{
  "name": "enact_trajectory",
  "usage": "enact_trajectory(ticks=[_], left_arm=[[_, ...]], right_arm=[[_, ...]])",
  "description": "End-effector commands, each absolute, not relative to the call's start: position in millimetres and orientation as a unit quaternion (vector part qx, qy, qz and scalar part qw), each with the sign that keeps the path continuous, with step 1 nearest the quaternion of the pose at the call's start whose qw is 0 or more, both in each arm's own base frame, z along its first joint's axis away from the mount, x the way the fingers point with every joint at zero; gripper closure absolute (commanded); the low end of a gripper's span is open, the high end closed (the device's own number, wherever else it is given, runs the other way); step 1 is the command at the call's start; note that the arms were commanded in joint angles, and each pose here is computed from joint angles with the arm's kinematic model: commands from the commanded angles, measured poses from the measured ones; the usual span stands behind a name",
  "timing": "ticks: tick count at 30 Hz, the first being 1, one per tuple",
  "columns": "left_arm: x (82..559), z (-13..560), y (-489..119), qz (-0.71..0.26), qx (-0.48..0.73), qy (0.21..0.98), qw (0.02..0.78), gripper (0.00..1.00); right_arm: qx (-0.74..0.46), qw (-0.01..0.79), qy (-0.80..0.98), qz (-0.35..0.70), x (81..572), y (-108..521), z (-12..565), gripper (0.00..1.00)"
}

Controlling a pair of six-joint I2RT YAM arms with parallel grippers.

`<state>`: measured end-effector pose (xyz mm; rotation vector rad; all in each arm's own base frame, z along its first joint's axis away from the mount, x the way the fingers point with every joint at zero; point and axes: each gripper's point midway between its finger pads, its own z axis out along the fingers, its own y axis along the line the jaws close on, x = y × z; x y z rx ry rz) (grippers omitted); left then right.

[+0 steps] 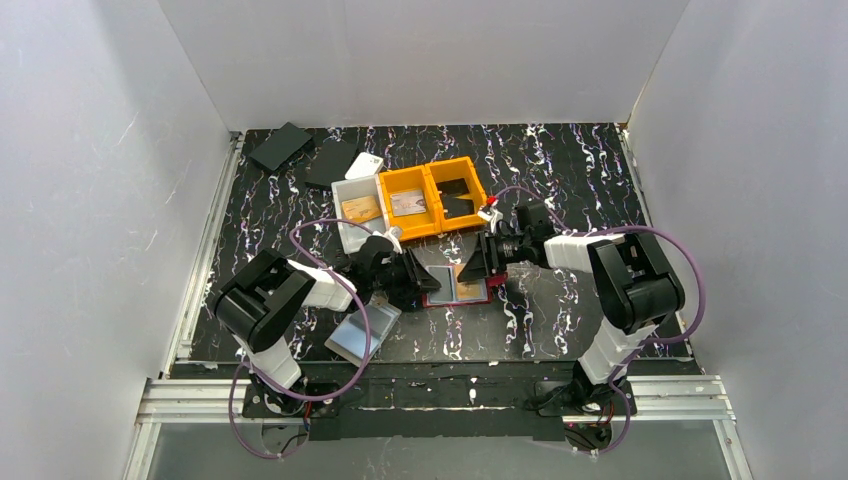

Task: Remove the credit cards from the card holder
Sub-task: Remove the credit card from the card holder.

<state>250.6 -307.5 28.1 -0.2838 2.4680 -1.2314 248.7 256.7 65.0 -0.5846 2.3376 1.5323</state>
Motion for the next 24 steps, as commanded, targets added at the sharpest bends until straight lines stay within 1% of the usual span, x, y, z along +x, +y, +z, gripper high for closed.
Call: enact_trajectory(ticks=[1,4,8,12,24], left_arm=[[243.8,23.7,-299.5,-0.425,-0.092,0.884,0.173,0.77],[244.8,24.7,-302.1,-0.428,-0.091,0.883,0.17,0.83],[247.5,32.5,-304.3,-0.437,-0.091,0.878,0.175,1.0],[250.2,45.8,-306.6,-0.462,-0.093,0.863,0.185,1.0],[259.8,104.5,-327.0,-0.59,-0.076,0.772,0.223,1.0]], right_arm=[[-0.207,0.148,0.807,0.533,254.1,262.6,67.1,0.51],[-0.207,0.147,0.806,0.535,253.0,262.7,67.2,0.51],[-0.208,0.146,0.804,0.538,251.3,262.8,68.6,0.51],[-0.207,0.145,0.797,0.549,249.8,264.1,74.8,0.51],[-0.204,0.161,0.762,0.593,249.7,252.2,112.9,0.51]])
